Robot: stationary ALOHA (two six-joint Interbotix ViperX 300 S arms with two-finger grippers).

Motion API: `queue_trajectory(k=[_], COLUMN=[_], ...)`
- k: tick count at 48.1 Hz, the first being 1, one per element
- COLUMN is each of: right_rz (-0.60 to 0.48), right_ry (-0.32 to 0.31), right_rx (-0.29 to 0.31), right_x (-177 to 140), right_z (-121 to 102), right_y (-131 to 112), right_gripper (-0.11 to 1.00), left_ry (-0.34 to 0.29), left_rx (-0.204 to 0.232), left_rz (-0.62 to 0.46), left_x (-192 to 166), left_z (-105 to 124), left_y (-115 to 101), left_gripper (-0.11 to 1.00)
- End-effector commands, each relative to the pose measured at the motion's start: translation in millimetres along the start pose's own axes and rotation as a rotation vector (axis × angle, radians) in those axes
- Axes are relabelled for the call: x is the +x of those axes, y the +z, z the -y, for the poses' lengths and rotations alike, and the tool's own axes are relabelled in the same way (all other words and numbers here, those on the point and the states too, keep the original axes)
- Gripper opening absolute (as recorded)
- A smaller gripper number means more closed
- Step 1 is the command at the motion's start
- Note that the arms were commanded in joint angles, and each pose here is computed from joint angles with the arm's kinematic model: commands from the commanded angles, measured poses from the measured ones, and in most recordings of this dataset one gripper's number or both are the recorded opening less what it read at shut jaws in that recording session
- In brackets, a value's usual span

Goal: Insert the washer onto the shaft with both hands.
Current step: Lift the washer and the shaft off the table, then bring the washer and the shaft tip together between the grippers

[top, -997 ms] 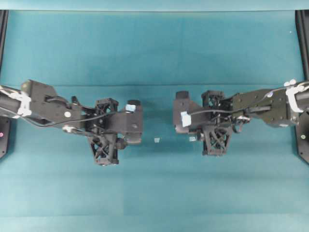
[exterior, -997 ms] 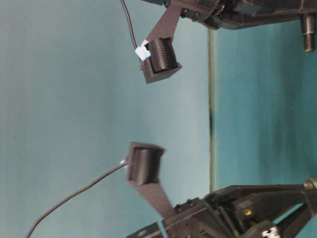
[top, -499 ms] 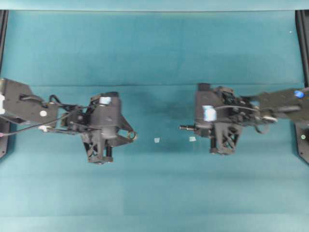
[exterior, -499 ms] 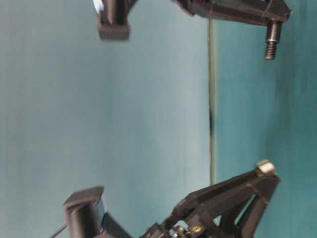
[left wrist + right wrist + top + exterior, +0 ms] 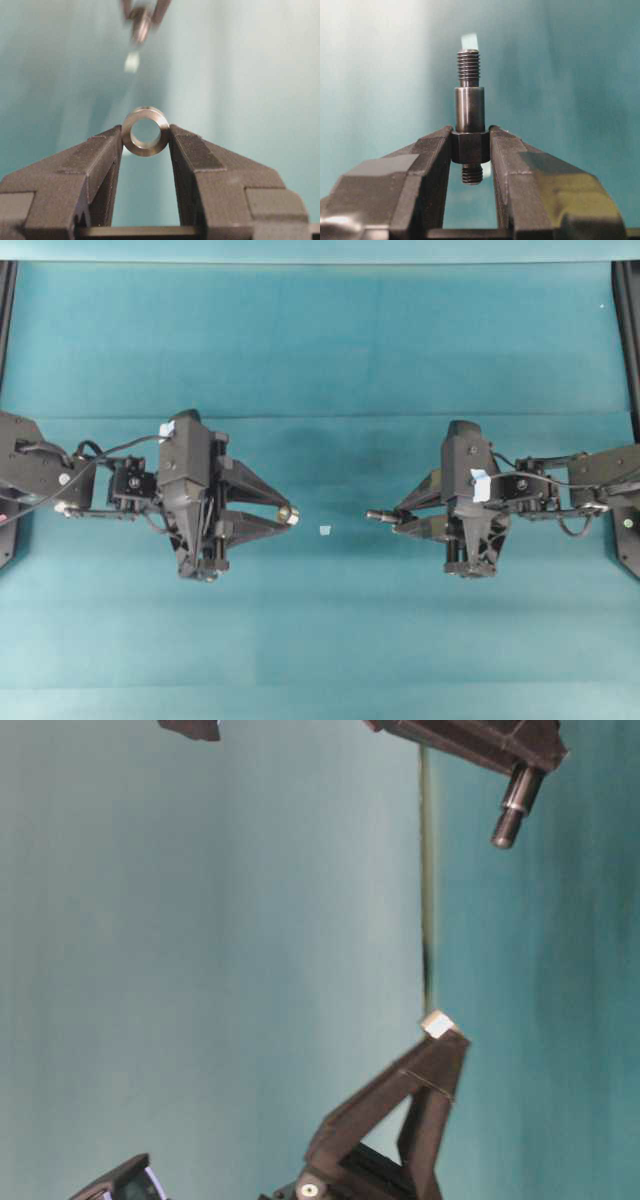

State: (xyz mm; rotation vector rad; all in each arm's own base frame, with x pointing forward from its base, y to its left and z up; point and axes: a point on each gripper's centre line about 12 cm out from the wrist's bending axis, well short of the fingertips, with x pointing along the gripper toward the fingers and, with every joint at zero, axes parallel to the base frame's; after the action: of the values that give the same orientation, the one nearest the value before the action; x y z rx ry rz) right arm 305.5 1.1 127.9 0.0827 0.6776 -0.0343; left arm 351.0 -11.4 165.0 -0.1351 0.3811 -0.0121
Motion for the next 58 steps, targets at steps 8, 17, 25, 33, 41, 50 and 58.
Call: queue_trajectory(k=[8, 17, 25, 33, 41, 50, 58], right_rz=[0.072, 0.072, 0.088, 0.099, 0.126, 0.151, 0.164], right_ry=[0.006, 0.017, 0.031, 0.042, 0.048, 0.049, 0.054], right_rx=[0.013, 0.004, -0.006, -0.012, -0.015, -0.014, -0.016], right_x=[1.5, 2.5, 4.4, 6.6, 7.1, 7.0, 7.9], right_z=[-1.8, -6.0, -11.2, -15.6, -17.5, -17.7, -19.5], right_y=[9.3, 7.8, 8.4, 8.7, 12.7, 15.8, 18.0], right_gripper=[0.0, 0.0, 0.0, 0.0, 0.0, 0.0, 0.0], left_ry=[-0.027, -0.029, -0.03, -0.033, -0.032, -0.033, -0.032], left_rx=[0.004, 0.006, 0.004, 0.005, 0.002, 0.005, 0.002], left_rz=[0.033, 0.038, 0.054, 0.063, 0.066, 0.063, 0.063], left_x=[0.6, 1.3, 2.7, 6.4, 13.1, 21.0, 28.9], left_z=[9.4, 9.8, 10.1, 10.5, 10.8, 11.1, 11.2], left_y=[8.0, 9.0, 11.8, 13.0, 15.7, 16.1, 17.5], left_gripper=[0.37, 0.37, 0.37, 0.37, 0.37, 0.37, 0.37])
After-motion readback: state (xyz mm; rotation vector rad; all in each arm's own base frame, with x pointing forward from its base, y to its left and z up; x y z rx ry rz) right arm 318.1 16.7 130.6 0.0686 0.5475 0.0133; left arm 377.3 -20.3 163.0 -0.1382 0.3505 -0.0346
